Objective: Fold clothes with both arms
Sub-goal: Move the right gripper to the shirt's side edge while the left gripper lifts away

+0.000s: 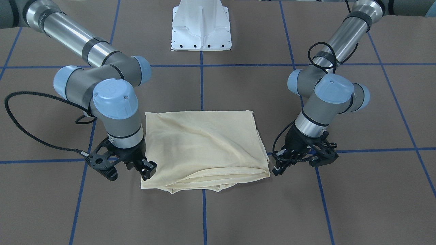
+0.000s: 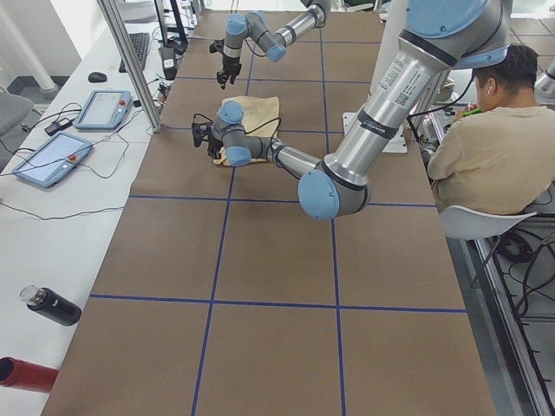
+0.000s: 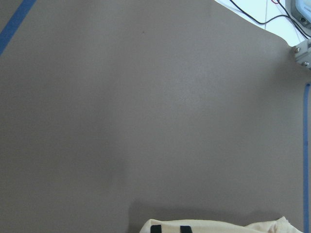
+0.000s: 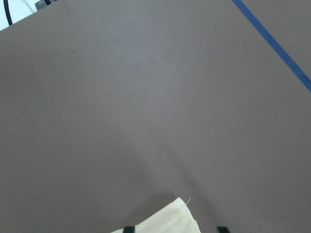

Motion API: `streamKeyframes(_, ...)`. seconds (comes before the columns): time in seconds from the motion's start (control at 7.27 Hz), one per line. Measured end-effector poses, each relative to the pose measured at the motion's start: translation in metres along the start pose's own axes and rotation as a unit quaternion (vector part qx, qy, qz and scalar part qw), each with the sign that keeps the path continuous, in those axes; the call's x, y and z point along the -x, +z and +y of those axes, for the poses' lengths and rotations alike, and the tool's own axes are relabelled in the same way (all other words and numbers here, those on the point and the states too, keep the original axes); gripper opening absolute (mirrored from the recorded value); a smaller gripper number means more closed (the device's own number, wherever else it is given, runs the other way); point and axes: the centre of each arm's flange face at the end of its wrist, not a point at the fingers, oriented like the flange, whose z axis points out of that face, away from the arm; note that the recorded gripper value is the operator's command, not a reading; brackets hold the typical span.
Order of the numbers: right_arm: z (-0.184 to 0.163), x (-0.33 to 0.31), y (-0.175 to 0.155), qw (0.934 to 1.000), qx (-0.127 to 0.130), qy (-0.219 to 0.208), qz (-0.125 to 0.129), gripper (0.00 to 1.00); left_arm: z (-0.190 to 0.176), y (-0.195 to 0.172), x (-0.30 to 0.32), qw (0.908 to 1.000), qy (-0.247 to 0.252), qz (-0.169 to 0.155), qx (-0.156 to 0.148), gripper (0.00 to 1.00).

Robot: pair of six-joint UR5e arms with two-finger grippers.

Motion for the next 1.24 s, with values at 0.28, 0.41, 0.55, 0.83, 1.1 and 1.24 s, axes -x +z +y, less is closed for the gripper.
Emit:
streamKeyframes(0.28,0.04,-0.058,-0.01,0.9985,0.019,0.05,-0.015,0.71,-0.031,-0.02,0.009,0.9996,0.005,0.014,-0.024,0.25)
streamKeyframes(0.41,0.069,-0.078,-0.009,0.9968,0.023,0.074,-0.019,0.72,-0.038,-0.024,0.012,0.9995,0.004,0.015,-0.029,0.25)
streamKeyframes(0.55,0.1,-0.097,-0.009,0.9956,0.02,0.088,-0.025,0.72,-0.04,-0.024,0.015,0.9994,0.006,0.013,-0.031,0.25)
streamKeyframes(0.83,0.139,-0.127,-0.005,0.9951,0.015,0.094,-0.025,0.72,-0.041,-0.024,0.024,0.9992,0.015,0.007,-0.035,0.25)
streamKeyframes(1.1,0.159,-0.138,0.004,0.9959,0.016,0.087,-0.018,0.72,-0.043,-0.023,0.029,0.9988,0.021,0.002,-0.045,0.25)
streamKeyframes(1.24,0.17,-0.14,0.009,0.9966,0.016,0.08,-0.015,0.71,-0.043,-0.023,0.032,0.9986,0.025,0.0,-0.047,0.25)
